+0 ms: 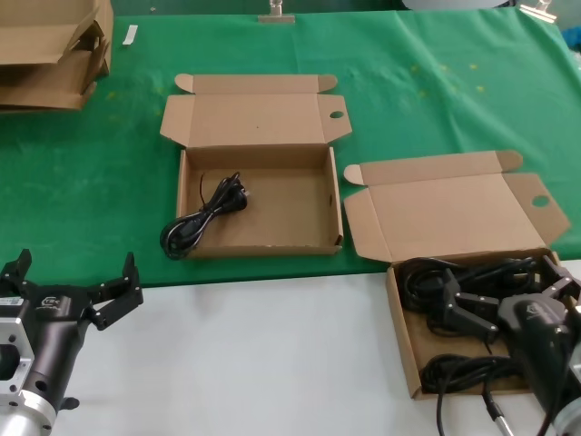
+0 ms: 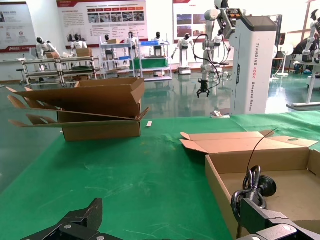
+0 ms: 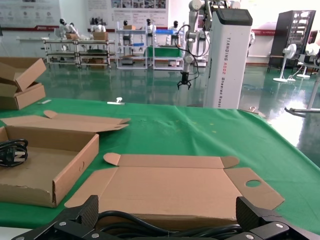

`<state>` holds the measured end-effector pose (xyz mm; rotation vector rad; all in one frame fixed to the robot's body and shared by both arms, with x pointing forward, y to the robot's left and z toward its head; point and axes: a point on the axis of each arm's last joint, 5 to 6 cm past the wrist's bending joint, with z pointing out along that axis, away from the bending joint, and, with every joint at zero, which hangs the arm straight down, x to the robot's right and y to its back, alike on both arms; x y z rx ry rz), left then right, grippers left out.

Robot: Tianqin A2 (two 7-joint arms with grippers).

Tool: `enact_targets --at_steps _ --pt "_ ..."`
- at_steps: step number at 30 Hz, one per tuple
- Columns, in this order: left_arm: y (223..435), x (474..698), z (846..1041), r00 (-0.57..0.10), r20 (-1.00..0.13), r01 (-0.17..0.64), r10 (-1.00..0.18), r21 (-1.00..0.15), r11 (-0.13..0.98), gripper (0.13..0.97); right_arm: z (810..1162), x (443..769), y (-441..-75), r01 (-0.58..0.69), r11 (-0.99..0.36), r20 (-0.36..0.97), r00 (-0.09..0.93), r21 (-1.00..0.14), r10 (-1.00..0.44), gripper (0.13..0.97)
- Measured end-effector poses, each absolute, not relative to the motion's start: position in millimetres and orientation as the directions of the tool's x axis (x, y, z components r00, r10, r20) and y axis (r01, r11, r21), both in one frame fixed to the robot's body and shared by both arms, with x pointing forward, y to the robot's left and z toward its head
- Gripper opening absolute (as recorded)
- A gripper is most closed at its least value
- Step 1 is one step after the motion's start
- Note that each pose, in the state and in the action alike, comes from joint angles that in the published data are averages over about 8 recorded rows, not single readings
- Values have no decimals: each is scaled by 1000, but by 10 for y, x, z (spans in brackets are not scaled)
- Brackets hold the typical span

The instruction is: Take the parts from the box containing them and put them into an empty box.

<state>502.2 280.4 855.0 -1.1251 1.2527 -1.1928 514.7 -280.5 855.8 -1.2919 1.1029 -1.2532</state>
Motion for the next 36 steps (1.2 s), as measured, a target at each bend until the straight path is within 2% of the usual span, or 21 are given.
enact_targets --at_steps 36 --pt "2804 5022 8550 -35 -71 22 -997 -997 70 966 8558 5147 -2805 25 -101 102 53 -995 -993 966"
